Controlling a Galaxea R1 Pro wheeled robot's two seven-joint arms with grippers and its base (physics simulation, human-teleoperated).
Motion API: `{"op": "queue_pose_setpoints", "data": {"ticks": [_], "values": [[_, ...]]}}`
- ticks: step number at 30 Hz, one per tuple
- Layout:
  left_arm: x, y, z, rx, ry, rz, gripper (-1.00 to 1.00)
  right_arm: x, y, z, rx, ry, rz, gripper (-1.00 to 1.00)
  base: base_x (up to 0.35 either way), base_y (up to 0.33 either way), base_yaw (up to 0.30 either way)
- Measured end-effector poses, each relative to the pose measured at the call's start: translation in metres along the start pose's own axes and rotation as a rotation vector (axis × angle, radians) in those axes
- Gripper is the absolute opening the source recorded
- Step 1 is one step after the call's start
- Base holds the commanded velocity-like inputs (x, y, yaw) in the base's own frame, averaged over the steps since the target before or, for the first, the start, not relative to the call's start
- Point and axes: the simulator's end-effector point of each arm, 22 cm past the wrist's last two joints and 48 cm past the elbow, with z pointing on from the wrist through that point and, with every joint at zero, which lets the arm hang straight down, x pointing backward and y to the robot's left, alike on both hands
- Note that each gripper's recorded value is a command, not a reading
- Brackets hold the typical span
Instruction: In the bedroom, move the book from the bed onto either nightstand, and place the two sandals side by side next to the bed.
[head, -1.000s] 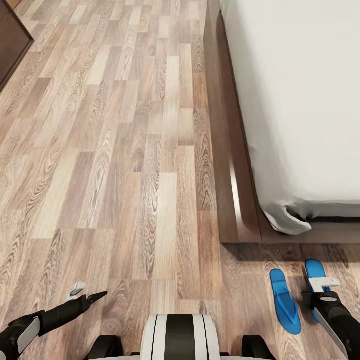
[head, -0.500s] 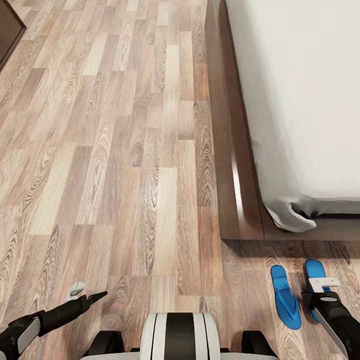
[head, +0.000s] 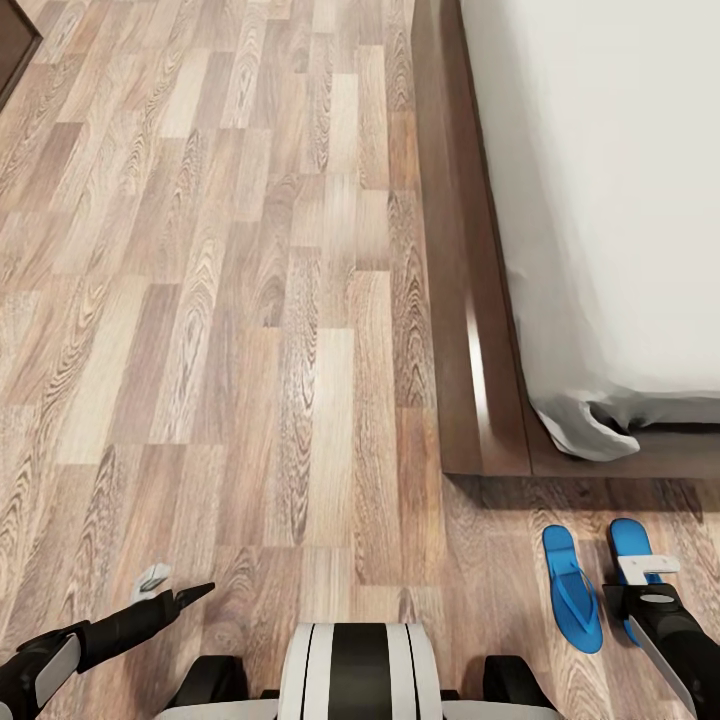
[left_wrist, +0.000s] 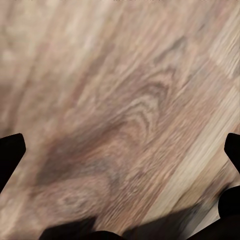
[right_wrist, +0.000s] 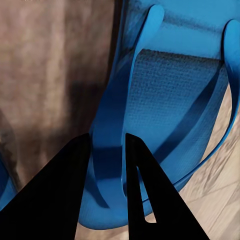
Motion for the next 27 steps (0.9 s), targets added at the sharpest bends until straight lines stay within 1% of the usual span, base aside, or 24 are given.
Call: {"op": "queue_pose_setpoints", "data": {"ticks": [11, 12, 27], "values": [[0.0003, 0.0001, -0.0001, 0.000, 0.000, 0.000, 1.00, 0.0000, 0.0000, 0.0000, 0.000, 0.000, 0.000, -1.00, 0.000, 0.000, 0.000], [0.0003, 0.0001, -0.0001, 0.000, 0.000, 0.000, 1.00, 0.0000, 0.0000, 0.0000, 0.000, 0.000, 0.000, 1.00, 0.000, 0.000, 0.000], [0.0003, 0.0001, -0.0001, 0.000, 0.000, 0.000, 1.00, -0.0003, -0.0001, 0.0000, 0.000, -0.001, 0.000, 1.00, 0.000, 0.000, 0.000]]}}
